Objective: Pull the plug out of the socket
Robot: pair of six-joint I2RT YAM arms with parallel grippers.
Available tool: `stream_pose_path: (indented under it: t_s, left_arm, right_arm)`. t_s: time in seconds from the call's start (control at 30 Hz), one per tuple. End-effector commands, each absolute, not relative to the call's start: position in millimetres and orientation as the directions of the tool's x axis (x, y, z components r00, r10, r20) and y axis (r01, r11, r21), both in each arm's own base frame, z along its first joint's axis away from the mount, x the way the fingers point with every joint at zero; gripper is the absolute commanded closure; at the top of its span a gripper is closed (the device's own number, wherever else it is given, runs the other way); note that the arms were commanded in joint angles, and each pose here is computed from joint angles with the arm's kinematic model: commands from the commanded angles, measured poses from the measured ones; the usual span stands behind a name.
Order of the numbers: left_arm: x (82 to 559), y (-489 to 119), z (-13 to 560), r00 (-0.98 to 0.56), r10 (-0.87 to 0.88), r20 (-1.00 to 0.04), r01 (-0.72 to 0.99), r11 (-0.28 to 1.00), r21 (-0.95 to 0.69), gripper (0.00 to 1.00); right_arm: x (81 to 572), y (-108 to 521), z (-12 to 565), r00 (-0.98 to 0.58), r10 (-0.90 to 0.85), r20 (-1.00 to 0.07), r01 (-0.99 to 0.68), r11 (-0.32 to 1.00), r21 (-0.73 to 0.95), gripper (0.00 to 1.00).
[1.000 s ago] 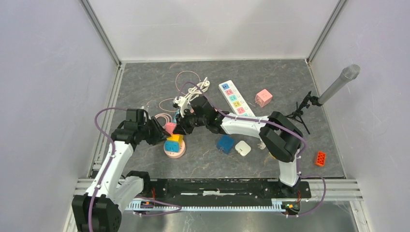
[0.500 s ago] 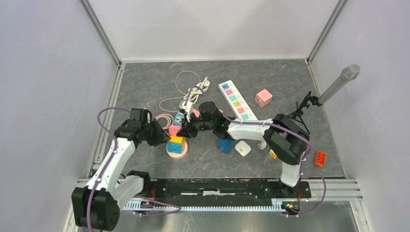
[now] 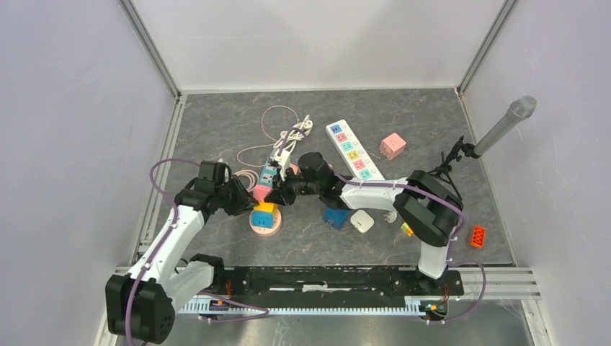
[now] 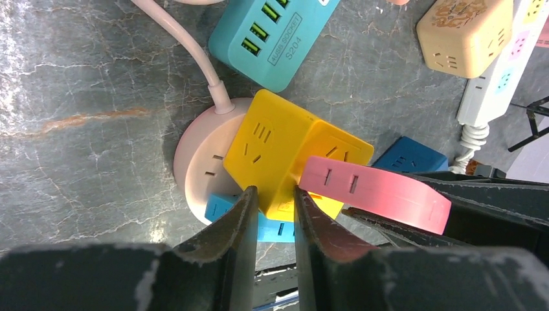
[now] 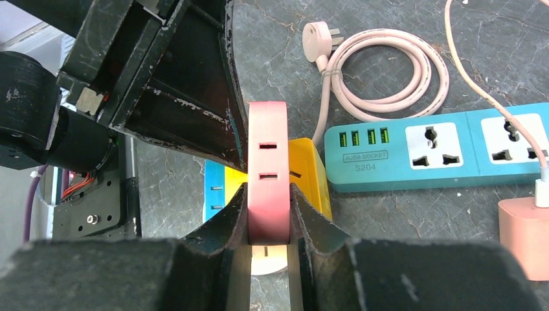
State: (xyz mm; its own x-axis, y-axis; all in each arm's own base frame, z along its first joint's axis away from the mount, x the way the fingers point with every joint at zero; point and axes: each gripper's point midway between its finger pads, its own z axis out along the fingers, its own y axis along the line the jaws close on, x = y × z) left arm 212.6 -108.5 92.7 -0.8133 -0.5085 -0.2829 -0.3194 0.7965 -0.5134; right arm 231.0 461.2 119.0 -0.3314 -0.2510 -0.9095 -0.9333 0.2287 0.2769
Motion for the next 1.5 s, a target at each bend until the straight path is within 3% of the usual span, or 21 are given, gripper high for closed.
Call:
stream_pose_path:
  t_s: [0.0,0.13,0.4,0.67,0.93,1.1,1.27,1.47]
  left_arm:
    - [198.0,-108.2,68.2,-0.818,-0.523,-0.241,-0.375,0.801,-0.467,0.72]
    - [191.0,-109.5,63.0,-0.812,-0.535,-0.235,-0.39,0.796,-0.464,0.76]
    - [185.6,-109.0,54.3,-0.821,-0.526,-0.221,-0.398,0.805,-0.439,0.77]
    - [182.6,-106.6,49.4,-0.821,-0.528,-0.218,-0.408,0.809,-0.424,0.77]
    - [179.5,-105.5,44.0,-0.83,-0.52,-0.203,-0.415,0.818,-0.398,0.77]
    - [181.1,-106.5,46.9,-0.83,-0.517,-0.211,-0.407,0.818,-0.405,0.77]
    - [190.8,-109.4,60.8,-0.821,-0.517,-0.243,-0.384,0.814,-0.436,0.76]
    - [219.0,-115.2,103.3,-0.786,-0.514,-0.343,-0.31,0.808,-0.5,0.66]
  right_arm:
    - [231.1,471.8,194.0,-0.282,-0.052,-0.958,-0.949,0.16,0.271,1.0]
    - [225.0,472.4,201.2,-0.3,-0.01,-0.954,-0.948,0.113,0.297,1.0]
    - [237.7,467.4,180.4,-0.095,-0.138,-0.986,-0.973,0.22,0.063,1.0]
    - [240.3,465.3,227.6,-0.267,0.033,-0.963,-0.949,0.163,0.269,1.0]
    - [234.4,472.6,230.2,-0.358,0.04,-0.933,-0.926,0.118,0.36,1.0]
    - [252.4,466.4,198.3,-0.265,-0.082,-0.961,-0.933,0.275,0.234,1.0]
    - [276.1,444.8,211.7,-0.248,-0.057,-0.967,-0.888,0.413,0.203,1.0]
    - [294.7,400.4,218.3,-0.249,-0.025,-0.968,-0.795,0.576,0.19,1.0]
